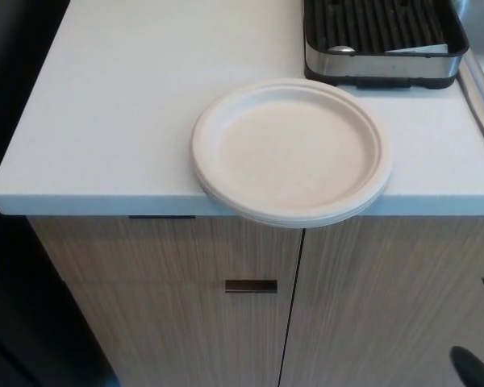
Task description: Pick up a plate using the right hand and walk towards the sink and put it inside
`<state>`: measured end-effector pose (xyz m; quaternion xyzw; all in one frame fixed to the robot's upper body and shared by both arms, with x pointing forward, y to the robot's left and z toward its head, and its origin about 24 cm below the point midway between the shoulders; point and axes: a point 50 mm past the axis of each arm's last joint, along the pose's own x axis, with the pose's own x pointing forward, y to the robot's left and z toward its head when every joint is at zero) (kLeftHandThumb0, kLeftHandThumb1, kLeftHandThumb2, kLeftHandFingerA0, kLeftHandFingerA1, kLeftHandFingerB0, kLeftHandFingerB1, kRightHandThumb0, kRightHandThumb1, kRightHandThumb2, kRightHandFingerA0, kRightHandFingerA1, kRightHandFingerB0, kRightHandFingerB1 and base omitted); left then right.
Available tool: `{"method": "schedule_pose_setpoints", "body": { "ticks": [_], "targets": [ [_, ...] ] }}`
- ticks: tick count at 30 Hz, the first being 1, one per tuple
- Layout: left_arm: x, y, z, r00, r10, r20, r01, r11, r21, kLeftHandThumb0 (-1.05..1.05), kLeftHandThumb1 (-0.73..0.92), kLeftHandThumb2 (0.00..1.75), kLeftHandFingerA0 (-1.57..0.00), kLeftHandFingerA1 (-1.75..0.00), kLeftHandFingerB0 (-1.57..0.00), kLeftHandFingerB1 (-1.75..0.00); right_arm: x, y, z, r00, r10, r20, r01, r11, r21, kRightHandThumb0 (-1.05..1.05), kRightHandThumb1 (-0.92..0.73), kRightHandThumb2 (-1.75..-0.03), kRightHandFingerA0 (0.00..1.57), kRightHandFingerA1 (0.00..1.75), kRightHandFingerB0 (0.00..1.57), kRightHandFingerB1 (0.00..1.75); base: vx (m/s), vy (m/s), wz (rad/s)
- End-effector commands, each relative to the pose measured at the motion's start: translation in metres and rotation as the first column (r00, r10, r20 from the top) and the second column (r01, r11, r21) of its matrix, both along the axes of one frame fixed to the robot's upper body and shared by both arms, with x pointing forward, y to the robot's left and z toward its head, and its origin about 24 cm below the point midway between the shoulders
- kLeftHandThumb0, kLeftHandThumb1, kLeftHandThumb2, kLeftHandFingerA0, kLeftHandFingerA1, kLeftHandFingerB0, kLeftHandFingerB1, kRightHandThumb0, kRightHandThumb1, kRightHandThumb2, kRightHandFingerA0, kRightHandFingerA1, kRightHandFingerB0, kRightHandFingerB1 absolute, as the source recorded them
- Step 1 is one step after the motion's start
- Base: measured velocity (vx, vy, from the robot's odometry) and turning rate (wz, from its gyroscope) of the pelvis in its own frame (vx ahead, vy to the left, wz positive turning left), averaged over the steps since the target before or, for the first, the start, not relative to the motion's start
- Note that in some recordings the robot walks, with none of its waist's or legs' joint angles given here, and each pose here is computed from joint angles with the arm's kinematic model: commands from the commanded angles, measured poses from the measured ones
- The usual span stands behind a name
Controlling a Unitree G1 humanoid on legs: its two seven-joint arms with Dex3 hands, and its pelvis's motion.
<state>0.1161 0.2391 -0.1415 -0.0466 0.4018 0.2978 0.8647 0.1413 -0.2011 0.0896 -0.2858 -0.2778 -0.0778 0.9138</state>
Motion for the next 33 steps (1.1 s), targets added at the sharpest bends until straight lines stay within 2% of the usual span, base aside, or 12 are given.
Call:
{"method": "schedule_pose_setpoints", "body": {
  "ticks": [1, 6, 7, 10, 11, 12, 15, 16, 23, 27, 28, 33],
  "targets": [
    [0.007, 0.016, 0.010, 0.994, 0.041, 0.104, -0.049, 0.996, 0.070, 0.18, 0.57, 1.75, -0.95, -1.63, -0.88, -1.36, -0.013, 0.042, 0.035, 0.958, 0.267, 0.106, -0.181, 0.848, -0.498, -0.57, -0.40, -0.78, 0.41, 0.63, 0.28, 0.51, 0.00, 0.000, 0.00],
    [0.007, 0.016, 0.011, 0.994, 0.035, 0.103, -0.043, 0.996, 0.075, 0.20, 0.58, 1.75, -0.91, -1.64, -0.84, -1.33, -0.008, 0.045, 0.040, 0.955, 0.283, 0.086, -0.190, 0.809, -0.556, -0.57, -0.39, -0.78, 0.38, 0.62, 0.30, 0.51, 0.00, 0.000, 0.00],
    [0.007, 0.018, 0.011, 0.994, 0.043, 0.105, -0.051, 0.996, 0.071, 0.16, 0.86, 1.72, -1.06, -1.39, -0.92, -1.20, -0.003, 0.047, 0.041, 0.954, 0.290, 0.079, -0.190, 0.784, -0.591, -0.64, -0.41, -0.79, 0.40, 0.63, 0.30, 0.49, 0.00, 0.000, 0.00],
    [0.007, 0.018, 0.011, 0.993, 0.047, 0.106, -0.054, 0.996, 0.069, 0.16, 0.86, 1.72, -1.06, -1.39, -0.92, -1.20, 0.000, 0.048, 0.042, 0.953, 0.292, 0.076, -0.188, 0.772, -0.608, -0.64, -0.41, -0.79, 0.40, 0.63, 0.30, 0.49, 0.00, 0.000, 0.00],
    [0.006, 0.019, 0.011, 0.993, 0.047, 0.105, -0.055, 0.996, 0.072, 0.15, 0.82, 1.67, -1.17, -1.43, -0.99, -1.24, 0.008, 0.050, 0.042, 0.958, 0.282, 0.053, -0.180, 0.733, -0.656, -0.60, -0.49, -0.56, 0.47, 0.55, 0.38, 0.38, 0.00, 0.000, 0.00],
    [0.006, 0.019, 0.011, 0.993, 0.046, 0.106, -0.053, 0.996, 0.073, 0.16, 0.57, 1.75, -1.00, -1.66, -0.89, -1.38, 0.014, 0.052, 0.044, 0.960, 0.276, 0.046, -0.173, 0.713, -0.680, -0.64, -0.37, -0.79, 0.41, 0.61, 0.32, 0.48, 0.00, 0.000, 0.00],
    [0.005, 0.019, 0.011, 0.993, 0.045, 0.106, -0.053, 0.996, 0.073, 0.16, 0.57, 1.75, -1.00, -1.66, -0.89, -1.38, 0.016, 0.053, 0.044, 0.961, 0.273, 0.044, -0.169, 0.704, -0.690, -0.64, -0.37, -0.79, 0.41, 0.61, 0.32, 0.48, 0.00, 0.000, 0.00],
    [0.006, 0.019, 0.011, 0.994, 0.043, 0.104, -0.051, 0.996, 0.076, 0.18, 0.84, 1.73, -1.10, -1.43, -0.93, -1.22, 0.023, 0.057, 0.048, 0.961, 0.273, 0.044, -0.161, 0.682, -0.714, -0.65, -0.36, -0.78, 0.39, 0.61, 0.33, 0.47, 0.00, 0.000, 0.00],
    [0.008, 0.018, 0.011, 0.993, 0.042, 0.112, -0.050, 0.996, 0.069, 0.15, 0.82, 1.68, -1.14, -1.42, -0.96, -1.21, 0.044, 0.071, 0.055, 0.960, 0.269, 0.077, -0.120, 0.644, -0.755, -0.66, -0.36, -0.79, 0.38, 0.64, 0.30, 0.49, 0.00, 0.000, 0.00],
    [0.008, 0.017, 0.012, 0.993, 0.024, 0.114, -0.033, 0.996, 0.077, 0.17, 0.59, 1.75, -0.93, -1.65, -0.84, -1.34, 0.051, 0.074, 0.057, 0.965, 0.246, 0.090, -0.089, 0.630, -0.772, -0.73, -0.40, -0.79, 0.40, 0.64, 0.30, 0.48, 0.00, 0.000, 0.00],
    [0.009, 0.017, 0.012, 0.993, 0.023, 0.114, -0.032, 0.996, 0.078, 0.15, 0.79, 1.67, -1.05, -1.36, -0.89, -1.17, 0.054, 0.076, 0.059, 0.969, 0.235, 0.082, -0.084, 0.620, -0.780, -0.69, -0.39, -0.81, 0.31, 0.63, 0.25, 0.49, 0.00, 0.000, 0.00],
    [0.010, 0.015, 0.011, 0.993, 0.025, 0.112, -0.033, 0.997, 0.072, 0.16, 0.84, 1.75, -1.09, -1.44, -0.90, -1.21, 0.066, 0.079, 0.061, 0.983, 0.176, 0.045, -0.065, 0.568, -0.821, -0.71, -0.37, -0.80, 0.28, 0.59, 0.24, 0.48, 0.00, 0.000, 0.00]
  ]
}}
